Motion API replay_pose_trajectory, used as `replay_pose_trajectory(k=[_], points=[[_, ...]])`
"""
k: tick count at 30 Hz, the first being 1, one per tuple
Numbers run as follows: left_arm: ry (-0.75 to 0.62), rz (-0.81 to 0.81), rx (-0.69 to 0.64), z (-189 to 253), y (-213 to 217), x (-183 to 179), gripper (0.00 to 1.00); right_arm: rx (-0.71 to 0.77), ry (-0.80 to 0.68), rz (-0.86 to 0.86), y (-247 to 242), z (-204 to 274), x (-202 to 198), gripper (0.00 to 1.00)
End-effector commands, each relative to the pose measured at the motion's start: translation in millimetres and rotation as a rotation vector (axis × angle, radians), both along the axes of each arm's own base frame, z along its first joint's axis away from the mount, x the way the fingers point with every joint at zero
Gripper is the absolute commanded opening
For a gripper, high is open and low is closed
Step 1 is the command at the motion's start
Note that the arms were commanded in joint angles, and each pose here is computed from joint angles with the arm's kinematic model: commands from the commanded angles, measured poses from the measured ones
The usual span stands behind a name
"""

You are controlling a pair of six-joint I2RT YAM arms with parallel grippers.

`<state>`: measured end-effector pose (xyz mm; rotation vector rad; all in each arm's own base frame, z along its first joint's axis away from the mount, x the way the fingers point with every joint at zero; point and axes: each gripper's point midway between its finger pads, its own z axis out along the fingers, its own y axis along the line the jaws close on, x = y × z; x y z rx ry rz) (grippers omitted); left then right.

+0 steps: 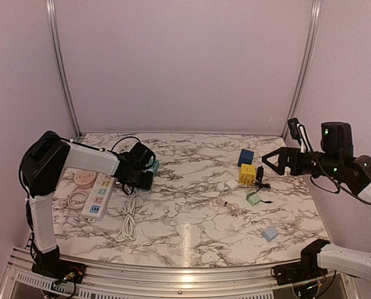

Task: Insert the plug
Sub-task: Move the socket to the center of the board.

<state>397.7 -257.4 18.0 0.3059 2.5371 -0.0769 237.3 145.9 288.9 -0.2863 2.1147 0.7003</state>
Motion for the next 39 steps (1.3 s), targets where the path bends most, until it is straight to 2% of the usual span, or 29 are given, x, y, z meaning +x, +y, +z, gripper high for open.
replay_pose_trajectory(k=[1,4,13,20,22,29,34,39], points=[[0.019,-0.064,-0.014,0.2,-22.0,-26.2,0.29,-0.003,-0.007,-0.033,-5.6,2.2,2.3,0.99],[0.016,-0.1,0.004,-0.6,-37.3,-40.6,0.25,-0.022,0.005,-0.065,-10.0,-3.2,7.1,0.99],[0.011,-0.199,-0.011,0.1,-91.2,-86.4,0.25,-0.094,0.079,-0.125,-17.0,-38.1,22.8,0.98],[0.025,-0.231,-0.024,2.6,-110.2,-108.5,0.28,-0.216,0.155,-0.209,-32.7,-76.1,38.0,0.99],[0.029,-0.235,-0.034,2.6,-112.5,-112.7,0.34,-0.243,0.181,-0.232,-36.4,-87.4,41.5,0.99],[0.025,-0.235,-0.064,13.4,-114.2,-116.1,0.69,-0.298,0.264,-0.308,-46.2,-123.9,51.0,0.96],[0.009,-0.232,-0.113,34.7,-116.1,-119.9,0.89,-0.295,0.291,-0.312,-43.4,-145.4,54.3,0.94],[-0.026,-0.223,-0.176,65.6,-113.1,-123.4,0.99,-0.288,0.326,-0.295,-36.8,-164.1,58.8,0.92]])
